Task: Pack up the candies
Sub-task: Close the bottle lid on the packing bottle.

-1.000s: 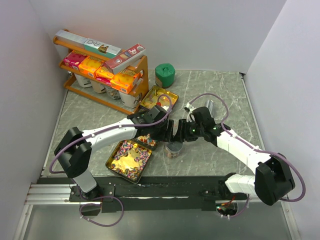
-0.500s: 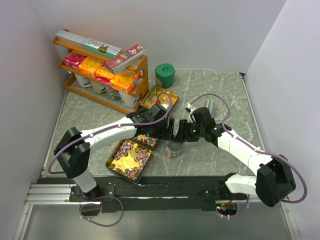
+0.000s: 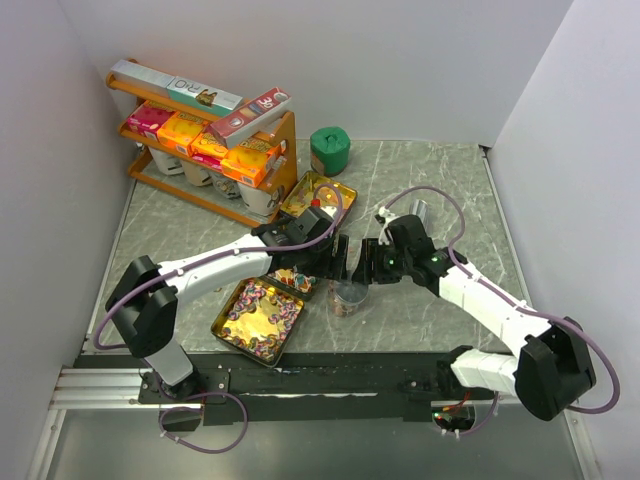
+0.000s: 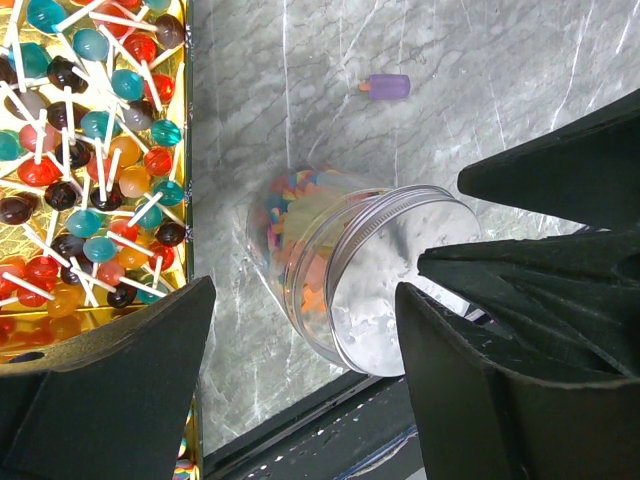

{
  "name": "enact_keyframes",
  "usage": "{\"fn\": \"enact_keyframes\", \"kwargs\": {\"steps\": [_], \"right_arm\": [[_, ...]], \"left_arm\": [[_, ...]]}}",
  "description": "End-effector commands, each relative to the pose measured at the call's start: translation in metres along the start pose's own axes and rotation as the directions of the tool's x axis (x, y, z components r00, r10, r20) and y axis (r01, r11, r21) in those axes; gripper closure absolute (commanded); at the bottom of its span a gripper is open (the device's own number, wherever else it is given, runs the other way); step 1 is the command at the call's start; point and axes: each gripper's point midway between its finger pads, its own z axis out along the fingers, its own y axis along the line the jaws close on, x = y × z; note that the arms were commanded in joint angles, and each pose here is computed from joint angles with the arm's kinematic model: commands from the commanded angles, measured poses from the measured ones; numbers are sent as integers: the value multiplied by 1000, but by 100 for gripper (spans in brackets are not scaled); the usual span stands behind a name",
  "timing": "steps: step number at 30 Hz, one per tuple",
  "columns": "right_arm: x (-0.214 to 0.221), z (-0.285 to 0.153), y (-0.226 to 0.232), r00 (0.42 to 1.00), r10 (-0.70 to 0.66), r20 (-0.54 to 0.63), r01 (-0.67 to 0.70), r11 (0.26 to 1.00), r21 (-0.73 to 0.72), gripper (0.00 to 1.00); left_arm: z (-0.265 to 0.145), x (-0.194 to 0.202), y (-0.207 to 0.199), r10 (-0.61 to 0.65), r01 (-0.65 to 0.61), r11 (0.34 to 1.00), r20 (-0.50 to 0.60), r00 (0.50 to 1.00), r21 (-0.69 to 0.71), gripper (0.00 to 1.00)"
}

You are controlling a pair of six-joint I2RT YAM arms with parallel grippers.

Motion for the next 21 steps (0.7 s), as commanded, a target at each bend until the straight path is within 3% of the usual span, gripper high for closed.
{"fn": "enact_keyframes", "kwargs": {"steps": [1,13,21], "right_arm": [[-22,-16,11,996,-16,88,17,1000,-9,41],[8,-37,15,998,-57,-25,55,997,-47,38],[13,-33,24,996,-63,-60,56,992,-112,45]], "left_arm": [[-21,-21,-14,20,-23,999,74,997,32,21],[-23,-18,-17,14,-18,998,67,998,60,20],[-22,-17,-19,2,-6,997,66,998,72,20]]}}
